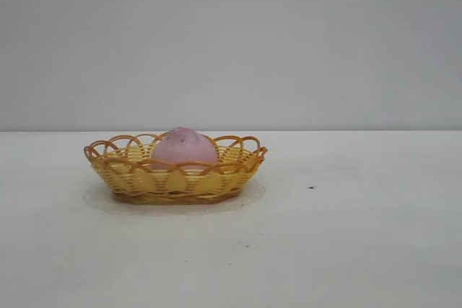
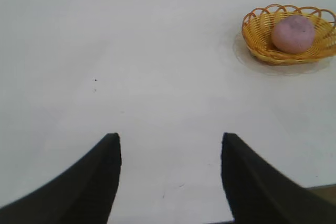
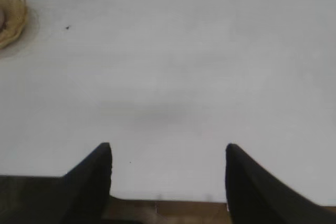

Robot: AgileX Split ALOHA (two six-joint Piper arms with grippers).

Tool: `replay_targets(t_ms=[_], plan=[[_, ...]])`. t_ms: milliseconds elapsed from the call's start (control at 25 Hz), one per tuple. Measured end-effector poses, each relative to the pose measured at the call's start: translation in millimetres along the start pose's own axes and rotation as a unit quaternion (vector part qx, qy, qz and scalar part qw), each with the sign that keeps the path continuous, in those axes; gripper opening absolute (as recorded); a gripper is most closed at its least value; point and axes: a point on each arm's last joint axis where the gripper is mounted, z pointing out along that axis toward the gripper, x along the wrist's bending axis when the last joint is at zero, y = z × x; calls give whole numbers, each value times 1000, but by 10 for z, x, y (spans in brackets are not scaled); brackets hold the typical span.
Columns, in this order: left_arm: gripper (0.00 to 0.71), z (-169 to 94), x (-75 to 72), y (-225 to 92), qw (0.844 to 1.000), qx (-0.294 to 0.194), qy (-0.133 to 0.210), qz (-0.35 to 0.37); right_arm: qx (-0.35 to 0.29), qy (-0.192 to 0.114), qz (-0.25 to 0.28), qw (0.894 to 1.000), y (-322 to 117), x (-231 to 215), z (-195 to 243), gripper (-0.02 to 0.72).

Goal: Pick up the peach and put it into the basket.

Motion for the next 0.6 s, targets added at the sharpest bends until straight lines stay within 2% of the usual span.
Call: replay_targets(t_ms=[600], plan=[[372,0,0,0,1000,0,0,0,-8,0,-1,1000,-3,1,-12,442]])
